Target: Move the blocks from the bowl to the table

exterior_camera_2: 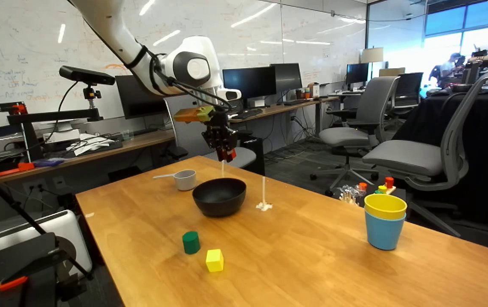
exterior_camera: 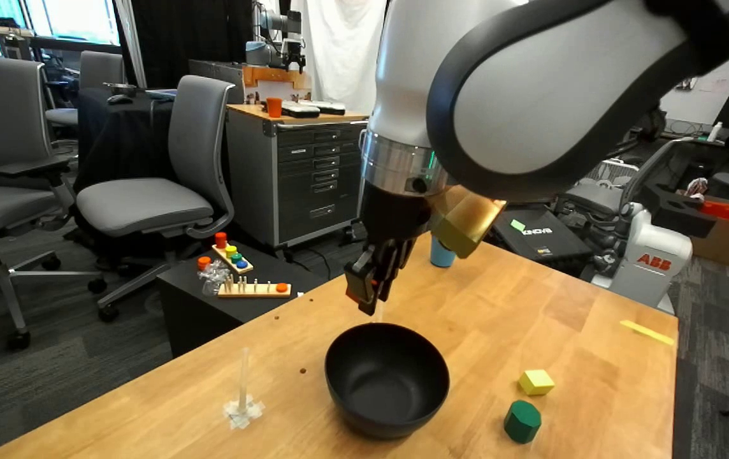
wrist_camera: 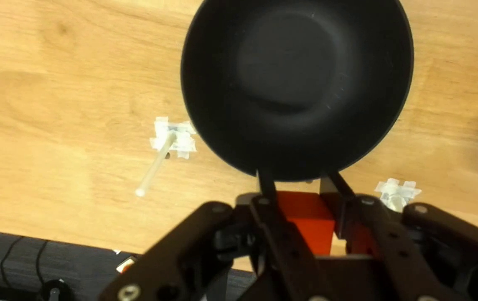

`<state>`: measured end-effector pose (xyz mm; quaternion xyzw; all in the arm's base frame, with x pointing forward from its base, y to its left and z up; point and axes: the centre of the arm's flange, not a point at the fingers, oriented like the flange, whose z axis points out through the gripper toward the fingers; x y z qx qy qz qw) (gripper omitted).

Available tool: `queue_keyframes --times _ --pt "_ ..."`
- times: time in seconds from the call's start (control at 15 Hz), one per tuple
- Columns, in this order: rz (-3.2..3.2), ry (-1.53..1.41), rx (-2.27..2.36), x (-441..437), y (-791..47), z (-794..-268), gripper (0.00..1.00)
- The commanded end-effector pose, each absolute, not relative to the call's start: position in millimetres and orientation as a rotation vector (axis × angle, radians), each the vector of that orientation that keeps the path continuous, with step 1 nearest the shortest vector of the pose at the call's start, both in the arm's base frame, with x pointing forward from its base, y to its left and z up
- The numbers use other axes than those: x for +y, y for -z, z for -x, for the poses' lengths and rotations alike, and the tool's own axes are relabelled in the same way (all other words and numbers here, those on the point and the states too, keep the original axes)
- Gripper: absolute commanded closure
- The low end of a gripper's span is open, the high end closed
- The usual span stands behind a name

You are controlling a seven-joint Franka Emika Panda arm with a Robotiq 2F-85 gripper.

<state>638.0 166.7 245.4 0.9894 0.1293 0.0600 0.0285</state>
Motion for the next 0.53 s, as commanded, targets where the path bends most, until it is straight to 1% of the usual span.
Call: queue_keyframes --times 0.0,0.27,0.47 --pt "-3.056 -0.221 0.176 128 -280 -617 0.92" --pt "-3.043 -0.287 -0.135 79 -287 -612 0.92" --pt "-3.020 -0.227 -0.318 46 -271 -609 0.92"
